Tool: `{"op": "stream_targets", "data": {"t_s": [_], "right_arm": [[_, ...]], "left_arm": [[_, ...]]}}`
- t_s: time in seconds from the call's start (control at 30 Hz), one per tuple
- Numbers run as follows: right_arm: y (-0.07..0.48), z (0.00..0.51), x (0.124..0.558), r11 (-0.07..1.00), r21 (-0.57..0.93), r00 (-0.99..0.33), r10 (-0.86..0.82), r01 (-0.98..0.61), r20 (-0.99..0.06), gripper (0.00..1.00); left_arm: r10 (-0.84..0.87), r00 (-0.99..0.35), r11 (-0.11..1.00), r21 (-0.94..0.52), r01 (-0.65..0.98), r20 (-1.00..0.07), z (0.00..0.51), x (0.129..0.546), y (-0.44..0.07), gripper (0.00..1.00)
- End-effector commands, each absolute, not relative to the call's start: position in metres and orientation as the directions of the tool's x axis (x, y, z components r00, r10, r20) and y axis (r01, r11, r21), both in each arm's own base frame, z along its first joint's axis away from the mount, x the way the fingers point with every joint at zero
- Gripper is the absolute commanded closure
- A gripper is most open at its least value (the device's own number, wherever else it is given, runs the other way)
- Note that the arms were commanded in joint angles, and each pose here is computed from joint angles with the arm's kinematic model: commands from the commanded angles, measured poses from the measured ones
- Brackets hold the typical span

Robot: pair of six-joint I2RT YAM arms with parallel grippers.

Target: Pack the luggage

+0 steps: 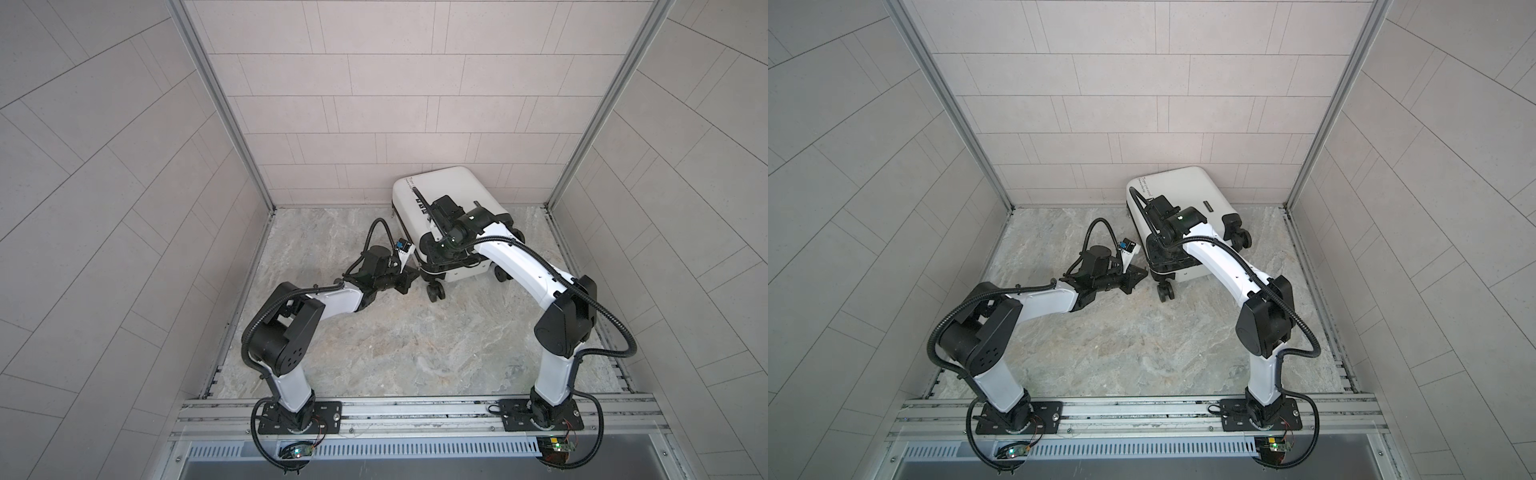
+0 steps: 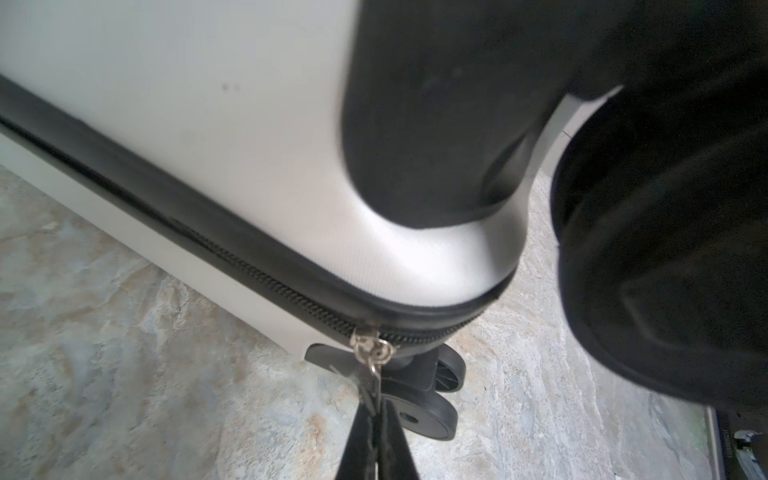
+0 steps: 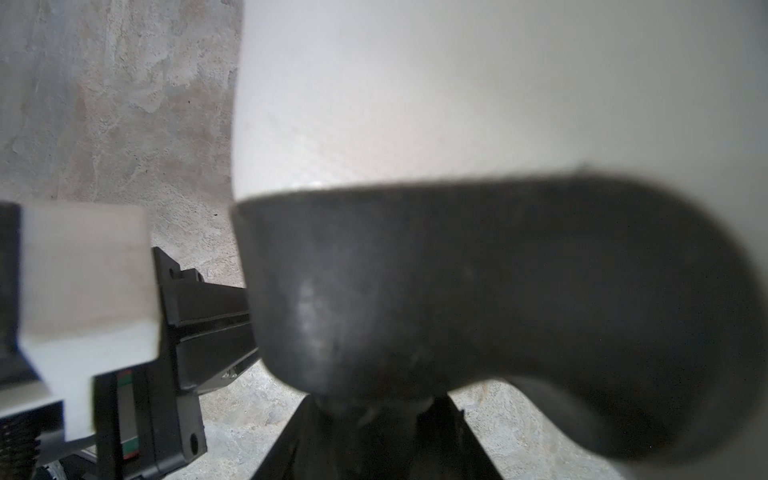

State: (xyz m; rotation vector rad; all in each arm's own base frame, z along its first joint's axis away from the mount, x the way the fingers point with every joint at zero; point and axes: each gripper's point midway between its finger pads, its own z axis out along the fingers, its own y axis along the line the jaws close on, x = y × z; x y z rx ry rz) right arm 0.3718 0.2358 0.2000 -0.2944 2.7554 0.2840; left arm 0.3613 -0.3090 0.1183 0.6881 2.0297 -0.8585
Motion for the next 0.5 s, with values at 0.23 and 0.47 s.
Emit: {"op": "stream_targets", "data": {"t_s": [0.23,0.47], "right_arm": [[0.250,0.235,0.380,0.941,0.243,-0.894,-0.112,-0.235,-0.434,1.00],[0.252,0.235,0.380,0.939,0.251,-0.895,-0.107,-0.234,-0.433,1.00]], "left_arm": [[0.166,-0.434,0.521,-0.295,0.801,-0.885,0.151,0.334,-0.337,1.00],[0.144,-0.432,0.506,-0.309,0.805,-0.890,0.157,0.325,-0.345,1.00]]}}
